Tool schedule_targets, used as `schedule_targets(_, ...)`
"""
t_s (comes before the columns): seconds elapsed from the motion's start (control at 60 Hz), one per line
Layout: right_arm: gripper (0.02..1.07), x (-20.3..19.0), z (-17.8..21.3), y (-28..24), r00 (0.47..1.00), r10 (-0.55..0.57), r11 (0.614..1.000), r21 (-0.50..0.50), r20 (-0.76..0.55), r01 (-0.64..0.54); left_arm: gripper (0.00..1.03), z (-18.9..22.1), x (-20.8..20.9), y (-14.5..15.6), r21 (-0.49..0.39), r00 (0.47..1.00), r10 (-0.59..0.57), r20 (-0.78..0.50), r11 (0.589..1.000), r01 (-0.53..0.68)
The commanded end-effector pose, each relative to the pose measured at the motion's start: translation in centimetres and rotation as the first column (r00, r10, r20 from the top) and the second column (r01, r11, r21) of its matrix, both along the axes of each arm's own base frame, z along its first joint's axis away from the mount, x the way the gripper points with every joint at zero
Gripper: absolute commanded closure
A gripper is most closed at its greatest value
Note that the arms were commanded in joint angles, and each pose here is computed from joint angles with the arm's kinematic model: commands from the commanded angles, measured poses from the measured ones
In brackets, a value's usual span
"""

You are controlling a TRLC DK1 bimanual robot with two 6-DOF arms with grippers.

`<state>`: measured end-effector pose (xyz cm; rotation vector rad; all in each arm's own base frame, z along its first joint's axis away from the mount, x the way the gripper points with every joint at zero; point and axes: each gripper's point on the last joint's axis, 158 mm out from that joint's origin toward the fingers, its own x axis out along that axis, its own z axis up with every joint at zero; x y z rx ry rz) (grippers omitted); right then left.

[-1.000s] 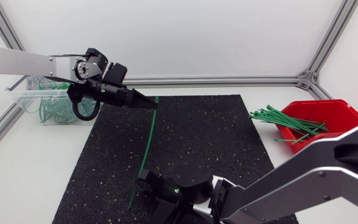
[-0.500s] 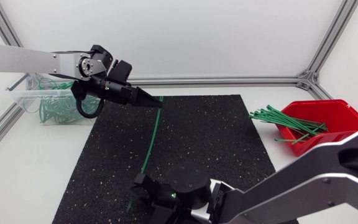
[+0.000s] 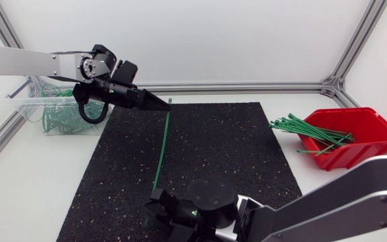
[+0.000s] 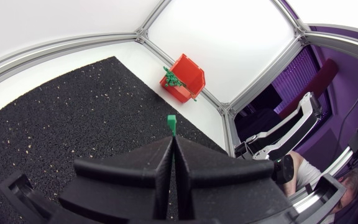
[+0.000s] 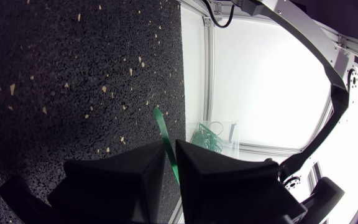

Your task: Take a green cable tie from the red box, thread the tail through the head to close it, then place it in the transparent bin on the left.

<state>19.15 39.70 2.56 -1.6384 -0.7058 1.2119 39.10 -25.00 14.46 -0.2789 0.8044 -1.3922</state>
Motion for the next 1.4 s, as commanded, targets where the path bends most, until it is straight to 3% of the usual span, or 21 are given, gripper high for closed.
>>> schedule_targets(0.0,0.88,-0.4,-1.4,-0.8,1.0,0.002,1.0,-0.031,-0.026,-0.003,1.0,-0.5,0.6,0.0,0.003,1.0,-0.004,0.005,1.0,0.004)
schedule_targets(0.067,0.85,-0.4,-2.0,-0.9,0.999,-0.001,0.999,-0.044,-0.033,0.0,1.0,-0.7,0.6,0.0,0.005,1.0,-0.005,0.003,1.0,0.005)
schedule_targets(0.133,0.56,-0.2,-2.4,-1.2,0.999,-0.008,0.999,-0.053,-0.037,0.006,1.0,-0.9,0.4,-0.2,0.009,1.0,-0.01,0.001,1.0,0.01)
schedule_targets(0.267,0.37,0.6,-2.6,-1.7,0.999,-0.029,0.998,-0.059,-0.037,0.027,1.0,-1.4,0.0,-0.4,0.012,1.0,-0.019,-0.005,1.0,0.02)
schedule_targets(0.667,0.38,6.9,-3.3,-1.2,0.994,-0.109,0.992,-0.056,0.01,0.109,1.0,-1.8,0.0,-0.9,0.017,1.0,-0.029,-0.012,0.999,0.029)
schedule_targets(0.833,0.52,7.6,-3.6,-1.3,0.994,-0.111,0.992,-0.063,0.012,0.111,1.0,-1.8,0.3,-0.7,0.016,1.0,-0.025,-0.009,1.0,0.025)
schedule_targets(0.867,0.59,7.4,-3.6,-1.3,0.994,-0.106,0.992,-0.065,0.011,0.106,1.0,-1.9,0.3,-0.7,0.017,1.0,-0.025,-0.012,1.0,0.025)
schedule_targets(1.083,0.8,6.2,-4.1,-1.7,0.996,-0.088,0.992,-0.085,0.004,0.088,1.0,-1.9,0.4,-0.8,0.016,1.0,-0.024,-0.012,1.0,0.024)
schedule_targets(1.383,0.8,2.1,-4.3,-2.3,0.999,-0.045,0.993,-0.11,-0.017,0.043,1.0,-1.9,0.5,-0.6,0.018,1.0,-0.021,-0.013,1.0,0.021)
